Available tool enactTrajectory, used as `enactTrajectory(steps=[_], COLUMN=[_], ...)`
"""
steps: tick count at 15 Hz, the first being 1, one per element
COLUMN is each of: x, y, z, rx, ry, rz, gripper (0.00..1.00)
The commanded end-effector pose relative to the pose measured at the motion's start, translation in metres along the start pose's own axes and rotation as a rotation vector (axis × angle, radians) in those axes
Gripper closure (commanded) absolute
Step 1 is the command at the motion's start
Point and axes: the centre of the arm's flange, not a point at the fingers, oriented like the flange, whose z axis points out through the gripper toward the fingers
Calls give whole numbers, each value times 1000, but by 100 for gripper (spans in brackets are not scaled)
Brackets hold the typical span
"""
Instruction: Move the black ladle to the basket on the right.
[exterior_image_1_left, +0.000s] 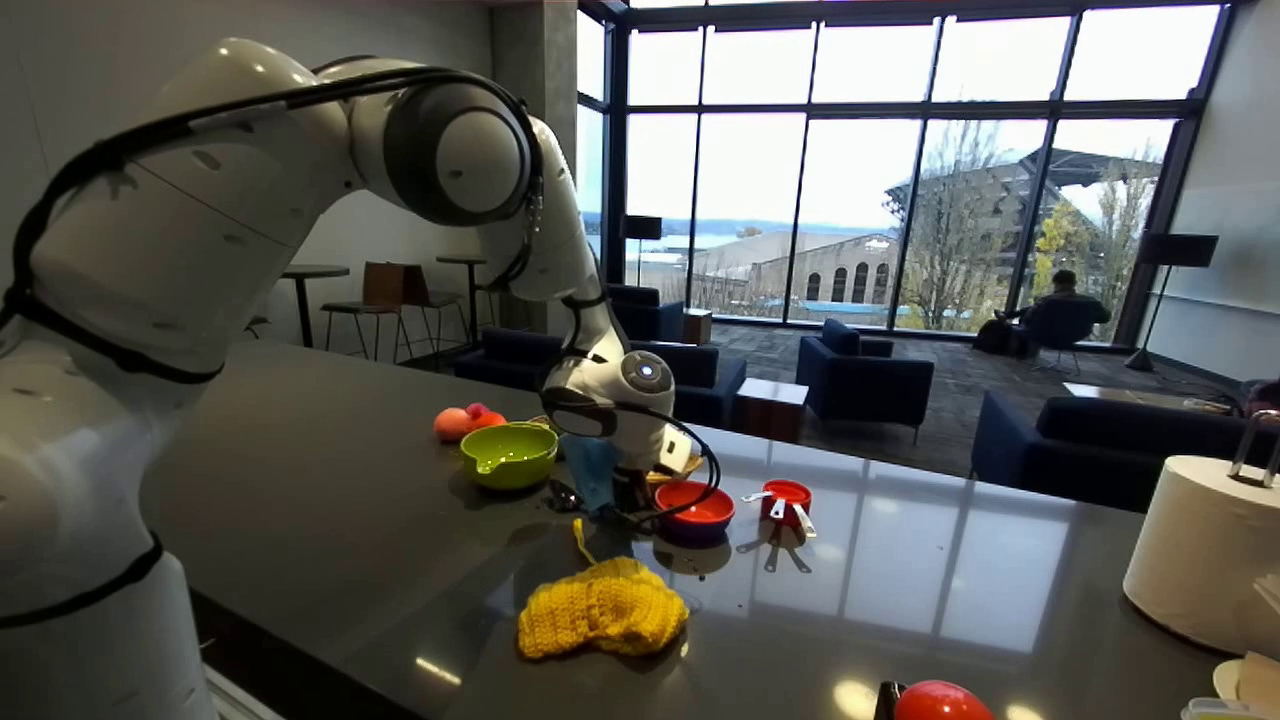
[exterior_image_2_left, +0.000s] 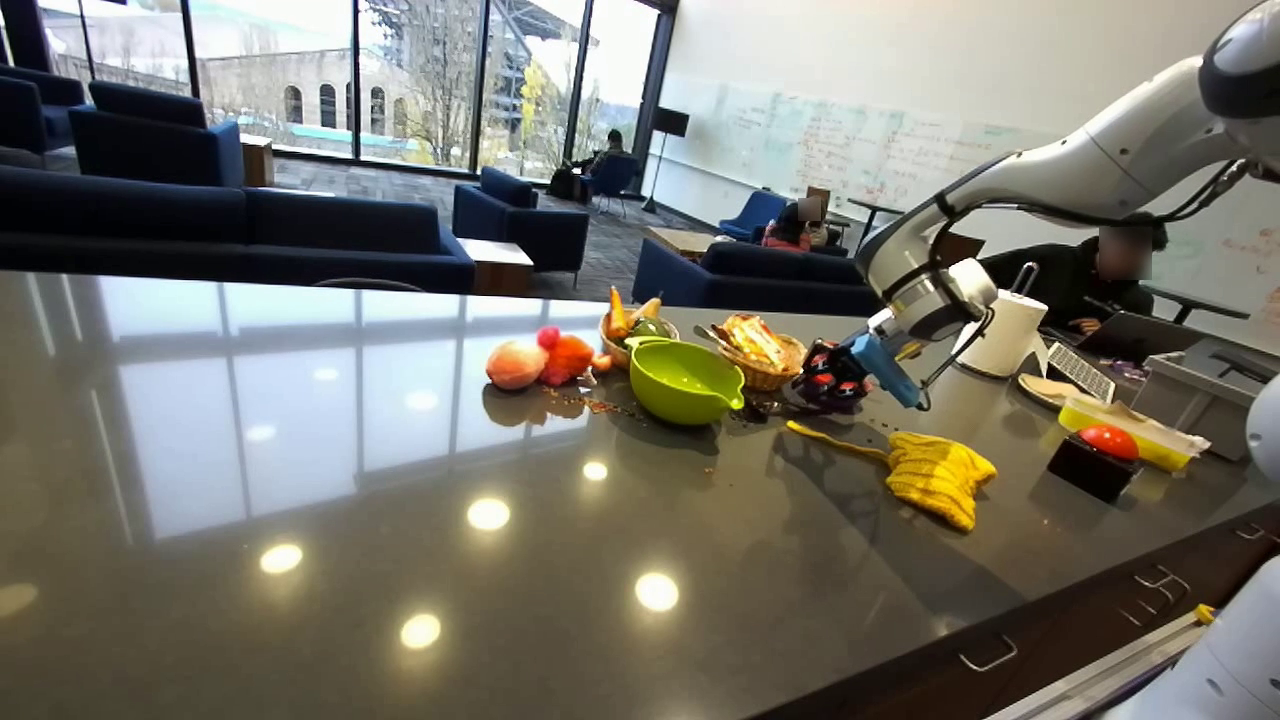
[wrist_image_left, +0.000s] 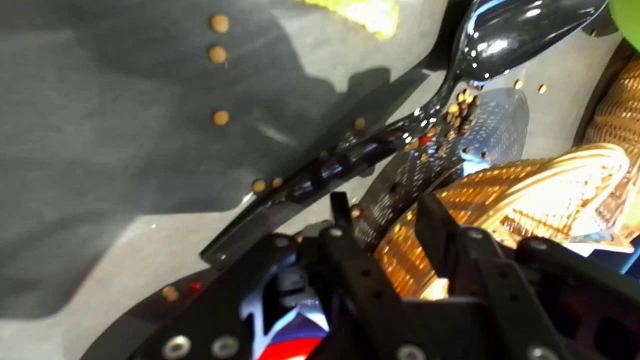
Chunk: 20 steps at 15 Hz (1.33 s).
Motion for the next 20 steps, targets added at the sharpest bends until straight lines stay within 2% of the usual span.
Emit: enactTrajectory(steps=[1,4,6,11,16,20], x=[-22,-32,-39,-47,-34,-29], y=[-30,-52,-64,-70,-72,-78], z=[-3,-7,-18,-29,-11,-10], rx=[-1,-24,-44,-126,-183,-268], ry=[-25,-26,0,18,32,50], rz=[7,4,1,88,228,350], gripper=[30,7,0,0,0,0])
